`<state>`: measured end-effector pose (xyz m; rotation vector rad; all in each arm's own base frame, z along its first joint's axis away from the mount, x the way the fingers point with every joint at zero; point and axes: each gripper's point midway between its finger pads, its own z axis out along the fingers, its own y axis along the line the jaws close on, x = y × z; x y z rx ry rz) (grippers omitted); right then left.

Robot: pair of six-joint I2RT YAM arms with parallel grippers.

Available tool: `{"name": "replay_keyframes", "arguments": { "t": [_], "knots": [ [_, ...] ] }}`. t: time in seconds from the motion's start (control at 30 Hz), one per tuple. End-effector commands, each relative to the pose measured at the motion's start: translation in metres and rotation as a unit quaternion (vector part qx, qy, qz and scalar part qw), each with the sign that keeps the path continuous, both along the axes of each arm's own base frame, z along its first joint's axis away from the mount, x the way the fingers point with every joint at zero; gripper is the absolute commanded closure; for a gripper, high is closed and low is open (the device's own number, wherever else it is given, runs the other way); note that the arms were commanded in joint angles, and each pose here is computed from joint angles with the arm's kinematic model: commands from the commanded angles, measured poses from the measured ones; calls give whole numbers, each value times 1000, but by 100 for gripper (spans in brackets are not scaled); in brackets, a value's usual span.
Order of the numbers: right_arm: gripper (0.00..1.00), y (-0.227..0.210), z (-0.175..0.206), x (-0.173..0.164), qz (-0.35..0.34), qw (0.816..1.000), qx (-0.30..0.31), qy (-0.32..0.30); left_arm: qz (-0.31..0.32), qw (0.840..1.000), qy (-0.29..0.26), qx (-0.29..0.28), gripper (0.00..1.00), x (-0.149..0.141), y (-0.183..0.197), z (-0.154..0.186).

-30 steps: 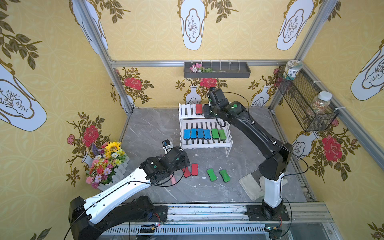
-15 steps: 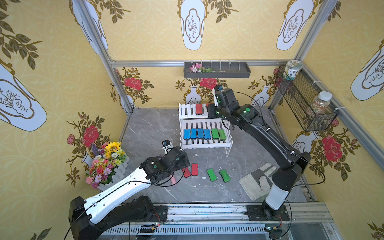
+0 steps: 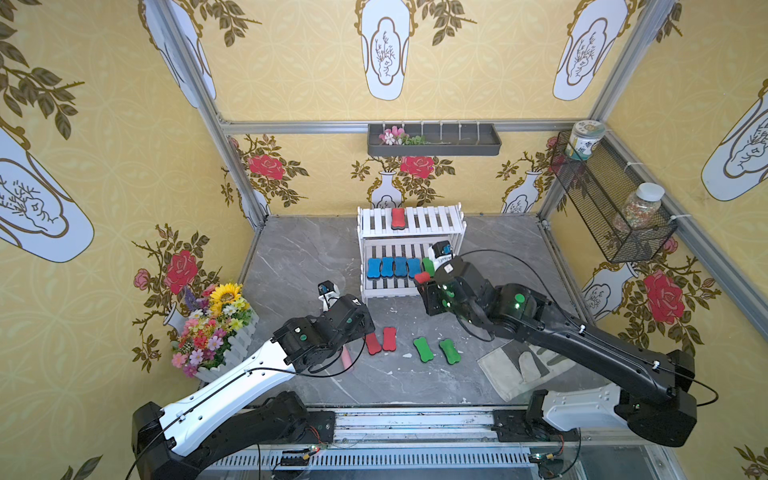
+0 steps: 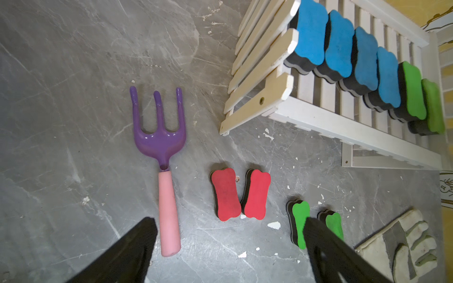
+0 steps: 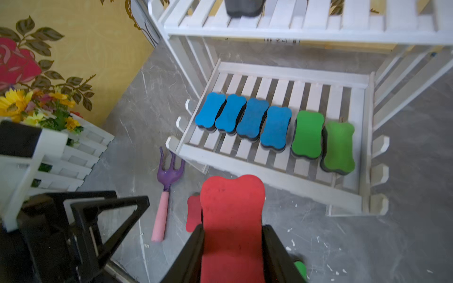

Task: Remove the whiteboard erasers from the shelf
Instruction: Pick up the whiteboard eraser from the shelf, then place the whiteboard eraser at the center of the board.

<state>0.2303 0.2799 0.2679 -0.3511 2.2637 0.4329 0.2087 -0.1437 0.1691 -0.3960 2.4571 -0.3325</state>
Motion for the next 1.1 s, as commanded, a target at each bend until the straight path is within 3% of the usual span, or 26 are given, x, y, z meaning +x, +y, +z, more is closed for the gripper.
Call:
{"name": "replay_keyframes", "arguments": {
  "t": [0.0,0.23,0.37,1.07],
  "knots": [
    [61,-3,-28,-17,-38,999,-5,12,5,1000,1,7,1,-3,7,-3],
    [62,30,-132,-38,-39,995,-6,90,7,1000,4,10,1,-10,15,-5],
    [63,43,-168,-35,-54,992,-24,108,7,1000,3,11,1,-13,20,-3],
    [63,46,-221,-19,-117,984,-65,118,-5,1000,-1,4,1,-15,18,0]
  ]
}}
